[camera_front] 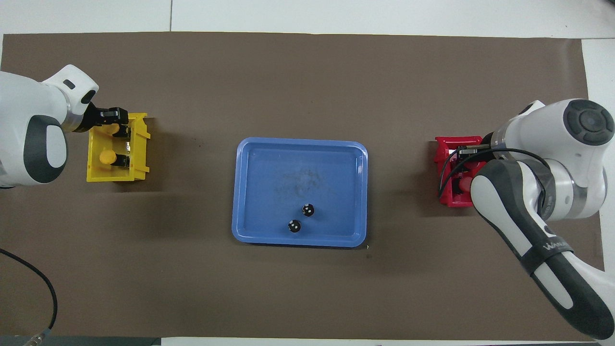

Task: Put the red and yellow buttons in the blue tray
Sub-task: 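Grasp a yellow button with the left gripper while the right gripper grasps red, then lift both buttons and carry them toward the blue tray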

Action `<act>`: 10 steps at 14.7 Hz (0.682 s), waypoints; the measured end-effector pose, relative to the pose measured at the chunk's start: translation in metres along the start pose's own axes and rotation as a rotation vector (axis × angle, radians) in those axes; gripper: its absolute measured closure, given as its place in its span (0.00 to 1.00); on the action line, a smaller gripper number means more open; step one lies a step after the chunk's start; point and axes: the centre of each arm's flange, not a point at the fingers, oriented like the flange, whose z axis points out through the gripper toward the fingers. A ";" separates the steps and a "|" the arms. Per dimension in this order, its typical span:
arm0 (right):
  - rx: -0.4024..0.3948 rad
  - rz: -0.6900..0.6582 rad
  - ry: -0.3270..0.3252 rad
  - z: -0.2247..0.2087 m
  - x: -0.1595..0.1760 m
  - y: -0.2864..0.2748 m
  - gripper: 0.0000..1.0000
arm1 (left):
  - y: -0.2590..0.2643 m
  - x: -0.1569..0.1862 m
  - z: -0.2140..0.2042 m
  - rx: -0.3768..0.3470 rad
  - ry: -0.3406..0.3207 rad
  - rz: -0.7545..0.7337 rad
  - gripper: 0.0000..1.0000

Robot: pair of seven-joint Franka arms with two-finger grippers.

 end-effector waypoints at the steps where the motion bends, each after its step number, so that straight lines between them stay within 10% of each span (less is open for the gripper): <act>1: -0.001 -0.003 -0.013 -0.020 0.009 -0.002 0.59 | 0.000 0.000 0.000 0.000 0.001 0.000 0.60; 10: 0.020 0.087 0.019 -0.090 0.041 -0.188 0.59 | -0.002 0.037 -0.071 0.003 -0.045 -0.002 0.60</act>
